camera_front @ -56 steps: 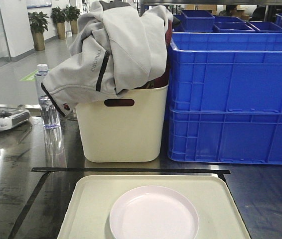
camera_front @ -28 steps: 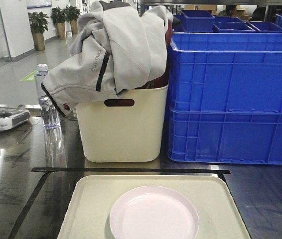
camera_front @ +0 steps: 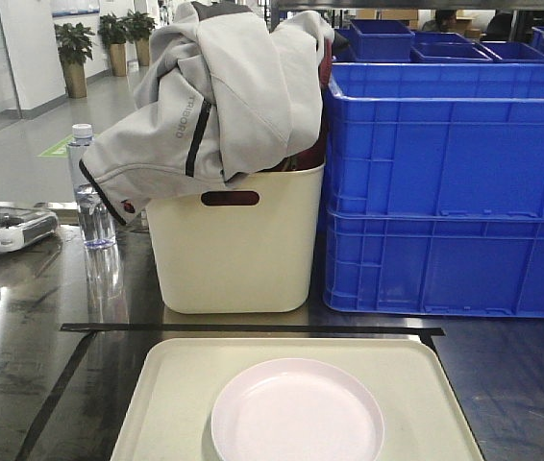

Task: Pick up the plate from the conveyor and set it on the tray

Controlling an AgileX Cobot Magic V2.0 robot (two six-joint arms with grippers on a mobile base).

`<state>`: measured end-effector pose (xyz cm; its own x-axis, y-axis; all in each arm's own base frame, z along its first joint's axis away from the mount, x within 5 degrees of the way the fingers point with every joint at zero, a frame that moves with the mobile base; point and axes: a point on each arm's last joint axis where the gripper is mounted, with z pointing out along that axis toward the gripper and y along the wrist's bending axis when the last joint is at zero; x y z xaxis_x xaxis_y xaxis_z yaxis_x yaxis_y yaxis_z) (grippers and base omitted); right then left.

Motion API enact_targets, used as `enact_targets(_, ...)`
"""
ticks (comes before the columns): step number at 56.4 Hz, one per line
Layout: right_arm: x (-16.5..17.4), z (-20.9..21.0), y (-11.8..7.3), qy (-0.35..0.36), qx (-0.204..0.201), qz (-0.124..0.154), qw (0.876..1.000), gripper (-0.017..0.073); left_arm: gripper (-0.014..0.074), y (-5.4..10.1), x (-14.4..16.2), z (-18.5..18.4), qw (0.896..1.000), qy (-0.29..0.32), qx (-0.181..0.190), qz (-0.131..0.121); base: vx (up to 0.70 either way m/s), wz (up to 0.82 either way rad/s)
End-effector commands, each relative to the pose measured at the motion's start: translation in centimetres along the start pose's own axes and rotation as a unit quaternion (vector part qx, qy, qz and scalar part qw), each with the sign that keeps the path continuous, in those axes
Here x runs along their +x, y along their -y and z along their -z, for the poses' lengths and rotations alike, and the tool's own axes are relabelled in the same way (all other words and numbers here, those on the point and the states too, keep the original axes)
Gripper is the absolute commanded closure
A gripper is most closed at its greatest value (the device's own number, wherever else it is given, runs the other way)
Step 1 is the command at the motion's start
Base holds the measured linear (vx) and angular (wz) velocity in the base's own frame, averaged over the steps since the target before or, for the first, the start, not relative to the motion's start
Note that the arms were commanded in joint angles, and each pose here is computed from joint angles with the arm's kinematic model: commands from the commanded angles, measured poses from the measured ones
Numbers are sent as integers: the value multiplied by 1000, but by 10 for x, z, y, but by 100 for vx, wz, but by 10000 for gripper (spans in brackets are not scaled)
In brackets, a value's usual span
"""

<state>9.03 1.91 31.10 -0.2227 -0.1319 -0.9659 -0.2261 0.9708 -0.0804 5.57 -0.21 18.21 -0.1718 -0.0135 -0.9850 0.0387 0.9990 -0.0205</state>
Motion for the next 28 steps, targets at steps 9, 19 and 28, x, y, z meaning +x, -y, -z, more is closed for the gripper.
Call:
enact_targets(9, -16, 2, 2, 51, 7, 5, 999, 568, 591, 0, -1, -1, 999, 37, 1, 2, 0, 0)
enact_targets(19, -16, 2, 2, 52, 7, 5, 999, 568, 591, 0, -1, -1, 999, 37, 1, 2, 0, 0)
enact_targets(28, -16, 2, 2, 52, 7, 5, 999, 568, 591, 0, -1, -1, 999, 37, 1, 2, 0, 0)
